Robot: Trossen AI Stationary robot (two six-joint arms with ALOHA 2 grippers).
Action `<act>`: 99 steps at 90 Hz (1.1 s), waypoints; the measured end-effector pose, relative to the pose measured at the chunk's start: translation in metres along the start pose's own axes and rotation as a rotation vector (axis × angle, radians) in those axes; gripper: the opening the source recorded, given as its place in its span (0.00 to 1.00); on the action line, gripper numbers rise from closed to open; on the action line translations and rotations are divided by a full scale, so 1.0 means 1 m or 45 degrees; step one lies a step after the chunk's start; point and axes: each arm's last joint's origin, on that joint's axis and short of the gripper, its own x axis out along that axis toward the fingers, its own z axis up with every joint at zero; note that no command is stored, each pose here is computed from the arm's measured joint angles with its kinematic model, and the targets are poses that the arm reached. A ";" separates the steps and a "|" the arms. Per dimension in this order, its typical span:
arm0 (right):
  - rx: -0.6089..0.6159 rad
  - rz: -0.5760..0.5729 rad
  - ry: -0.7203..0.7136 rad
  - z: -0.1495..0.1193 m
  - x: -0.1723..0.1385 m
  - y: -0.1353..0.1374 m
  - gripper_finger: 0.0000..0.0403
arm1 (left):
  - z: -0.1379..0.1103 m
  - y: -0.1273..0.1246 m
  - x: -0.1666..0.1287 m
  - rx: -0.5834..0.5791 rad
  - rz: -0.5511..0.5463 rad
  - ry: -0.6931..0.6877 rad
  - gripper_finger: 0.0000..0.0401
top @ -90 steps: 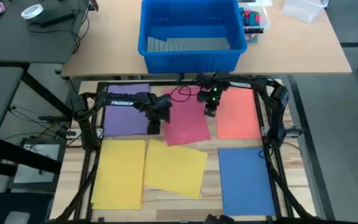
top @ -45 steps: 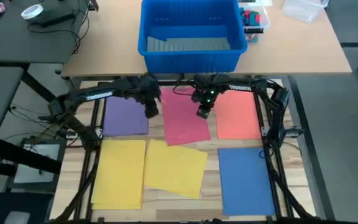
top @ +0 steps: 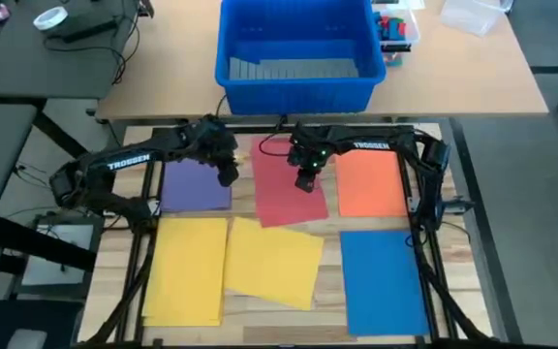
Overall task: Organize paper
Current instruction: Stack the pink colored paper on top of the other pink colored paper
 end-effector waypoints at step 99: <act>-0.466 0.121 -0.021 -0.005 0.026 0.049 0.00 | -0.015 -0.006 0.006 -0.075 -0.022 -0.053 0.23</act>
